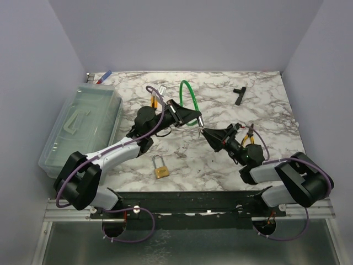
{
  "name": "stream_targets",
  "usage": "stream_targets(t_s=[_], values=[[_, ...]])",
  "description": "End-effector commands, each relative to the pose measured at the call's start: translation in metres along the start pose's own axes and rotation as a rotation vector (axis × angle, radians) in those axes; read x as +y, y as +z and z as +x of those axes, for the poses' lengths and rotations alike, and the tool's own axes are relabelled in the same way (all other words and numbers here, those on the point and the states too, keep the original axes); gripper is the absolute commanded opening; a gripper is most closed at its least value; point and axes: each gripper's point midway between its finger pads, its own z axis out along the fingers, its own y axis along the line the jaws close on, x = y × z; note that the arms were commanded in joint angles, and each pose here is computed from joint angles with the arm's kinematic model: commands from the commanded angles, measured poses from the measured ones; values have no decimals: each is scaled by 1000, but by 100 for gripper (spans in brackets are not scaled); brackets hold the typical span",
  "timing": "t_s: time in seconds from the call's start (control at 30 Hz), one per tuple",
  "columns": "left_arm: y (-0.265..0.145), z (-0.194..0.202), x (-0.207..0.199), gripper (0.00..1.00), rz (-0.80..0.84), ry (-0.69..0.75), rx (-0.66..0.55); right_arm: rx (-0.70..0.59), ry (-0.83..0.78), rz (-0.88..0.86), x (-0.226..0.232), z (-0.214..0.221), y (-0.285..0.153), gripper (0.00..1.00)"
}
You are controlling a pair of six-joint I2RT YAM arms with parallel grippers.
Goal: Unlock with the key
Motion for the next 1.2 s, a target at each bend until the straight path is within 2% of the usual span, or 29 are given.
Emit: stream_targets(t_s=[0.0,0.1,0.17,0.4,0.57,0.73,0.83,0.97,1.17], values=[[-6,7,-58,0,209,2,44,-19,-102,-180,35,2,-18,25],[-4,5,-47,0,177,-14,37,-38,-108,-164,30,0,-25,37],[-3,4,-42,0,164,-18,36,-48,-116,-151,26,-1,-28,41],[-2,3,-23,0,104,-24,34,-72,-202,-67,11,-3,-33,45],[-4,3,-9,0,46,-25,37,-102,-400,122,-4,-10,-26,50],[-6,5,5,0,-16,-26,46,-160,-786,431,8,-30,-34,58],[-7,7,12,0,-45,-30,54,-91,-950,568,10,-33,-39,73],[-6,9,21,0,-72,-47,60,40,-1047,652,9,-28,-32,82],[-3,14,36,0,-123,-79,78,171,-1104,700,-1,-23,-19,85]])
